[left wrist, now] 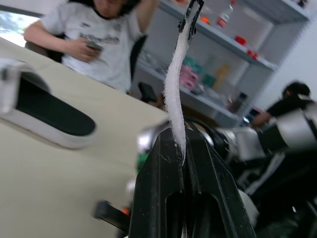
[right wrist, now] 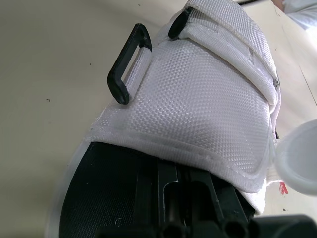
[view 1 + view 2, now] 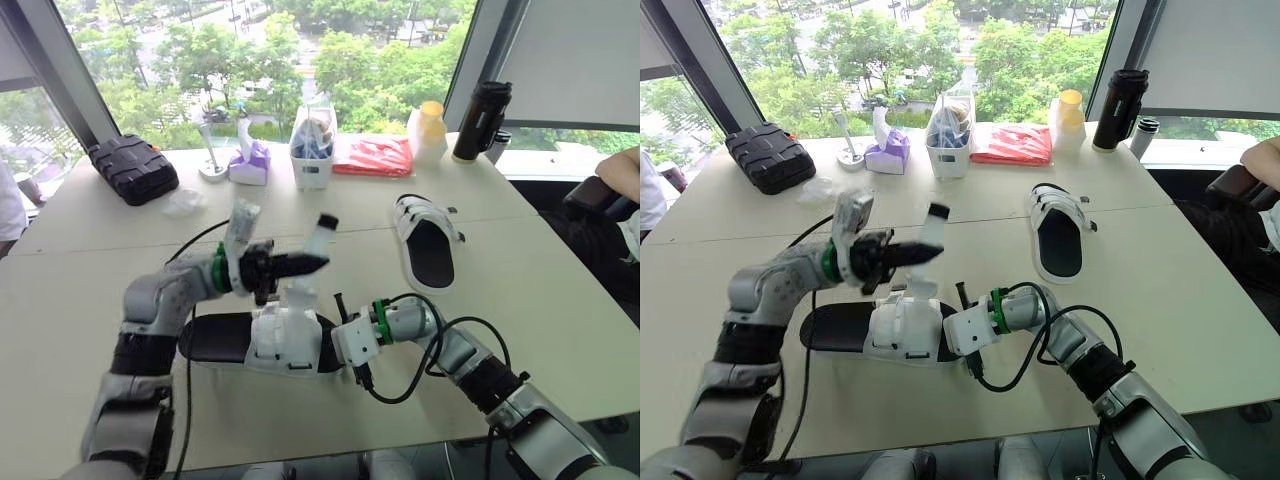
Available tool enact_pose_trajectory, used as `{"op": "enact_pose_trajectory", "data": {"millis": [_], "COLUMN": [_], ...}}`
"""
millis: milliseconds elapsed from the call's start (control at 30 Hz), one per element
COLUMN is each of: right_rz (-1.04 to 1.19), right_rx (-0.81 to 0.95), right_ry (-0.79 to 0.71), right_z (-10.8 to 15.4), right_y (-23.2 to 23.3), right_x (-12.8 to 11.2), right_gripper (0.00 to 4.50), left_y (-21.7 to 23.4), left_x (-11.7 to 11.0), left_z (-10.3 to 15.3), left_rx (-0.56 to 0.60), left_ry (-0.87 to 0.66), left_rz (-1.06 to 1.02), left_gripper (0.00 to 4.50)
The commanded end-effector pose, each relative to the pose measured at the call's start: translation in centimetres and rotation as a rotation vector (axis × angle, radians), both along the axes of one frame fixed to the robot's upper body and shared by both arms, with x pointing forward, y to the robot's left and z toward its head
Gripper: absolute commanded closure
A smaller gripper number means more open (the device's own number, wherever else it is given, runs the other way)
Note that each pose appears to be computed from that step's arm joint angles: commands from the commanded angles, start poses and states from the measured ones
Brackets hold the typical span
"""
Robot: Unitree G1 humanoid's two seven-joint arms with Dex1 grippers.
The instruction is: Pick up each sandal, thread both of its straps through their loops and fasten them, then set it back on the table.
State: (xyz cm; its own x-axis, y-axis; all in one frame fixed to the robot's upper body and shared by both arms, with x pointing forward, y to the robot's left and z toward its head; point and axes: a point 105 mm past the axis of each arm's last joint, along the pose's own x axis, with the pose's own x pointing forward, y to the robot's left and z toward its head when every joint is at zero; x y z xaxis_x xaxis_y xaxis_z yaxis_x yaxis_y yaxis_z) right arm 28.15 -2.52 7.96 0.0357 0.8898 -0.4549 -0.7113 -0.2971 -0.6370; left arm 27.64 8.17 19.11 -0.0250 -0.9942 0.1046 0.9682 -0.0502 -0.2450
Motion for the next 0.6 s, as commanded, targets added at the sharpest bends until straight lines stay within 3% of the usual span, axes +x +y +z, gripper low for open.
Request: {"op": "enact_pose_trajectory", "data": {"millis": [33, 400, 600], "right_rz": [-0.046, -0.029, -0.026], "right_rx": [-0.152, -0.160, -0.167], "right_ry": [0.072, 0.075, 0.073], "right_z": [-3.5, -3.6, -3.6], "right_y": [-2.0, -2.0, -2.0], "right_x": [0.1, 0.0, 0.1], "right_gripper": [4.50, 4.50, 4.50], "left_y": [0.0, 1.5, 1.8], "left_x": [-2.3, -5.5, -5.9], "left_z": [-0.3, -3.9, -5.0], "left_rx": [0.062, 0.284, 0.352], "left_ry": [-0.174, -0.470, -0.766], "left_rz": [-0.079, -0.229, -0.275], "left_gripper": [4.43, 4.43, 4.43]}}
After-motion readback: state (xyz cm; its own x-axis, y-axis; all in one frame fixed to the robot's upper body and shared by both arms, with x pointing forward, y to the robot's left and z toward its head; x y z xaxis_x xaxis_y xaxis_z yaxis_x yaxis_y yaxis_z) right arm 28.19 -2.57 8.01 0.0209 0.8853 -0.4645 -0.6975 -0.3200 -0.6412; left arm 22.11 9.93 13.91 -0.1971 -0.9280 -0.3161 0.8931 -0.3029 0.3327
